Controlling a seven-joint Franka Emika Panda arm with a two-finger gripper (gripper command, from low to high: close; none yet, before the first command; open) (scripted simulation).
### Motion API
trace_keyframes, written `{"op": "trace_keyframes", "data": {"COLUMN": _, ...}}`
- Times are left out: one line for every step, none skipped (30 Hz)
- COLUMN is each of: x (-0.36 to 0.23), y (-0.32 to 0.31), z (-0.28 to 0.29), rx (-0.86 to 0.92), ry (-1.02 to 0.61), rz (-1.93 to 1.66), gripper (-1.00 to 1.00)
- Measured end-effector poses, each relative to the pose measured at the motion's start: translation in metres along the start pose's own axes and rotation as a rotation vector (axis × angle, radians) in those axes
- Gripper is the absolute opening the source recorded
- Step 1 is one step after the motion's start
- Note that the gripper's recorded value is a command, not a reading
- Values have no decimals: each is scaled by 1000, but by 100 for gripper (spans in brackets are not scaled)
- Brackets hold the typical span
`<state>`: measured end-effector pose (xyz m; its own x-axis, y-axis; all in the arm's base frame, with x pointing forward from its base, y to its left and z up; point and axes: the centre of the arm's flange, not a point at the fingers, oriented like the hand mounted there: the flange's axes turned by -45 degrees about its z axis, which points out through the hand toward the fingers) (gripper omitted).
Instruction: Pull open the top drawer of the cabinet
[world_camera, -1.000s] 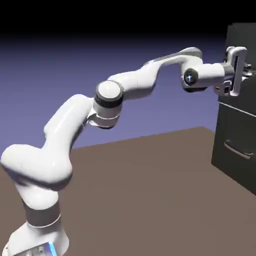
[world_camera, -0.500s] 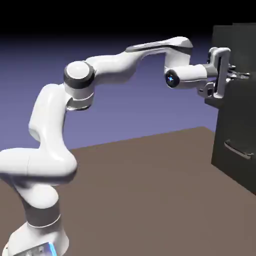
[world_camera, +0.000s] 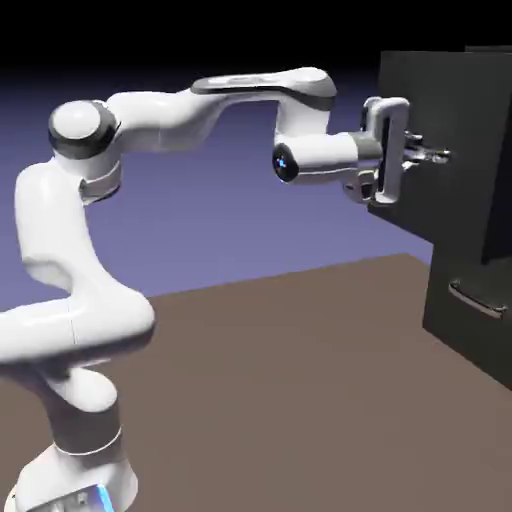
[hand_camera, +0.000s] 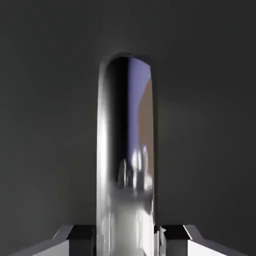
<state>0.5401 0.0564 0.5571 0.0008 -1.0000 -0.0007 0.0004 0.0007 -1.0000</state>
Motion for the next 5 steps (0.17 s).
{"op": "trace_keyframes", "data": {"x": 0, "y": 0, "z": -9, "rx": 0, "ry": 0, "rz": 0, "gripper": -100}}
{"op": "trace_keyframes", "data": {"x": 0, "y": 0, "z": -18, "rx": 0, "ry": 0, "rz": 0, "gripper": -100}}
{"op": "trace_keyframes", "data": {"x": 0, "y": 0, "z": -22, "rx": 0, "ry": 0, "rz": 0, "gripper": 100}}
{"op": "trace_keyframes", "data": {"x": 0, "y": 0, "z": -22, "rx": 0, "ry": 0, "rz": 0, "gripper": 100}}
{"op": "trace_keyframes", "data": {"x": 0, "y": 0, "z": -22, "rx": 0, "ry": 0, "rz": 0, "gripper": 100}}
